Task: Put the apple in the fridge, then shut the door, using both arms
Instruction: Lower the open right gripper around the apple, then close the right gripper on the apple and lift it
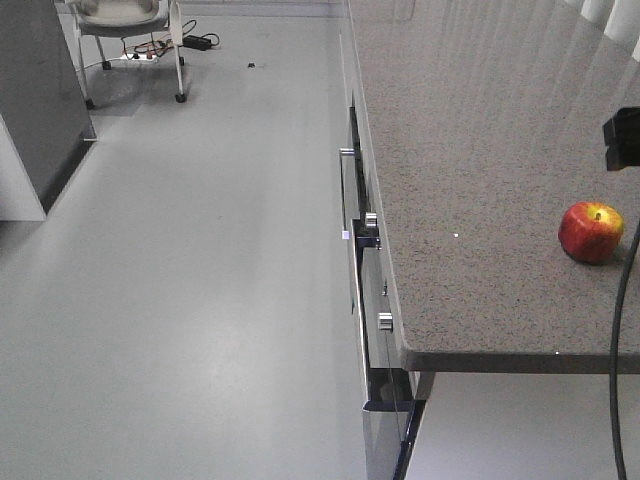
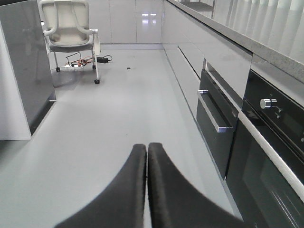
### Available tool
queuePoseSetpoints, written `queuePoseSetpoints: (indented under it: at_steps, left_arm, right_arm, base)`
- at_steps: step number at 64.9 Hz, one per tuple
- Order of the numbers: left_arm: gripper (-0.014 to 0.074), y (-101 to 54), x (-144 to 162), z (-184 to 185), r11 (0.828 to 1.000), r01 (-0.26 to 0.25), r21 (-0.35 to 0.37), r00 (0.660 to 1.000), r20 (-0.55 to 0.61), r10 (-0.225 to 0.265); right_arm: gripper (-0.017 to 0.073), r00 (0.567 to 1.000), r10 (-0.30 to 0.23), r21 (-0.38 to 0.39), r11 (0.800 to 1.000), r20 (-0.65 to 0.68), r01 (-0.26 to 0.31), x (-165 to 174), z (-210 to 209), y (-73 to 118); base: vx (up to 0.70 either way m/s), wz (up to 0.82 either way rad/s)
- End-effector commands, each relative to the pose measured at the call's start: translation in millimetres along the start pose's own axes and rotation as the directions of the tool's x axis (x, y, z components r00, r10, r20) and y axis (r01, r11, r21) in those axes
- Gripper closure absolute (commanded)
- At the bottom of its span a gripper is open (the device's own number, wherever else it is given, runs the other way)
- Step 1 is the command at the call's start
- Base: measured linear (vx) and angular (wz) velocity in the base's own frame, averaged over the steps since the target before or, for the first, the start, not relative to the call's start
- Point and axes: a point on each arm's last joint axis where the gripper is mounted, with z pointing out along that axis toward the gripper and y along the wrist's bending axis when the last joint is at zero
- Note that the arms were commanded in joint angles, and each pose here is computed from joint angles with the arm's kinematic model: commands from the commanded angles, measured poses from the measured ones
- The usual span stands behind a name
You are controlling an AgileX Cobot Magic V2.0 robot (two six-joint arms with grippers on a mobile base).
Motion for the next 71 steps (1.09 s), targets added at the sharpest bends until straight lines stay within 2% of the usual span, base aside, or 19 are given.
queuePoseSetpoints:
  at_steps: [1, 10, 29, 71]
  left_arm:
    - [0.0600, -0.6, 2, 1, 1.000, 0.007, 0.012, 0.998, 0.058, -0.008]
    - [0.0600, -0.6, 2, 1, 1.000, 0.007, 0.012, 0.998, 0.058, -0.008]
    - [0.0600, -0.6, 2, 1, 1.000, 0.007, 0.012, 0.998, 0.058, -0.008]
    - [0.0600, -0.6, 2, 1, 1.000, 0.007, 0.012, 0.998, 0.058, -0.008]
  right_arm:
    - [-0.0081, 0.997, 0.013, -0.028, 1.000, 0.071, -0.011, -13, -1, -8.7]
    - [-0.0076, 0.999, -0.010, -0.031, 0.999, 0.043, 0.012, -15, 22, -7.8]
    - [-0.0069, 0.999, -0.002, -0.038, 0.999, 0.040, 0.004, -18, 57, -6.3]
    - [-0.0044, 0.997, -0.006, -0.053, 0.999, -0.080, 0.002, -5, 122, -2.3]
  base:
    - [0.00, 0.00]
    - [0.00, 0.00]
    - [0.00, 0.00]
    - [0.00, 0.00]
